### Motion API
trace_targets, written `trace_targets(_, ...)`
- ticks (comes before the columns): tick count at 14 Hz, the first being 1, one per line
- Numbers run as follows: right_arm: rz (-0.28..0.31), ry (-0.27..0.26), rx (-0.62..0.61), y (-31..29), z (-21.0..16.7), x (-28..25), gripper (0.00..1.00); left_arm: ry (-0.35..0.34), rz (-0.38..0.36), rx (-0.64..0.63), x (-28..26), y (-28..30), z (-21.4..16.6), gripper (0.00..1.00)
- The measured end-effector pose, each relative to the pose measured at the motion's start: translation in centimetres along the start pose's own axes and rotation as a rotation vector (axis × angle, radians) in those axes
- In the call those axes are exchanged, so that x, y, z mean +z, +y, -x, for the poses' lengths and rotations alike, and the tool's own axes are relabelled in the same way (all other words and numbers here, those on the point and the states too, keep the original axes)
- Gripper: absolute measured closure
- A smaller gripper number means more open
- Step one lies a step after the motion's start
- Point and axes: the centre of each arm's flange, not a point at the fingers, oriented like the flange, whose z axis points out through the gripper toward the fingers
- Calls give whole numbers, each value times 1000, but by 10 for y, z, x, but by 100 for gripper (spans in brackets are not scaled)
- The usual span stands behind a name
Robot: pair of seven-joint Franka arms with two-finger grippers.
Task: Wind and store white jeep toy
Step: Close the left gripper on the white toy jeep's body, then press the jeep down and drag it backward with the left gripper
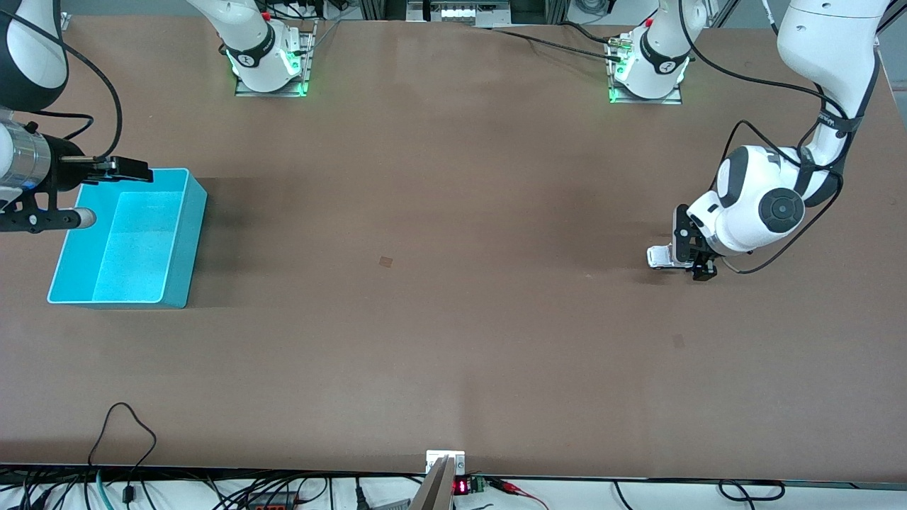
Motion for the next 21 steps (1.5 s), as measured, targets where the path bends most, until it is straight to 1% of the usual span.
trace_targets(3,0,-1,0,0,0,0,0,0,1,0,1,1,0,0)
trace_targets(4,0,-2,0,0,0,0,0,0,2,1,1,1,0,3)
trace_targets(5,0,-2,0,0,0,0,0,1,3,1,2,2,0,3)
trace_targets(6,0,-2,0,0,0,0,0,1,4,1,2,2,0,10)
trace_targets(7,0,-2,0,0,0,0,0,1,4,1,2,2,0,10)
trace_targets(9,0,-2,0,0,0,0,0,1,-3,1,2,1,0,23)
trace_targets(10,0,-3,0,0,0,0,0,1,-5,1,1,1,0,24)
trace_targets(12,0,-3,0,0,0,1,0,1,-12,1,1,0,0,38)
trace_targets(13,0,-3,0,0,0,1,0,1,-17,1,0,0,0,38)
trace_targets(15,0,-3,0,0,0,1,0,1,-32,3,-2,-2,0,49)
trace_targets(18,0,-4,0,0,0,1,0,1,-52,6,-3,-3,0,49)
trace_targets(21,0,-4,0,0,0,1,0,2,-55,5,-2,-3,0,49)
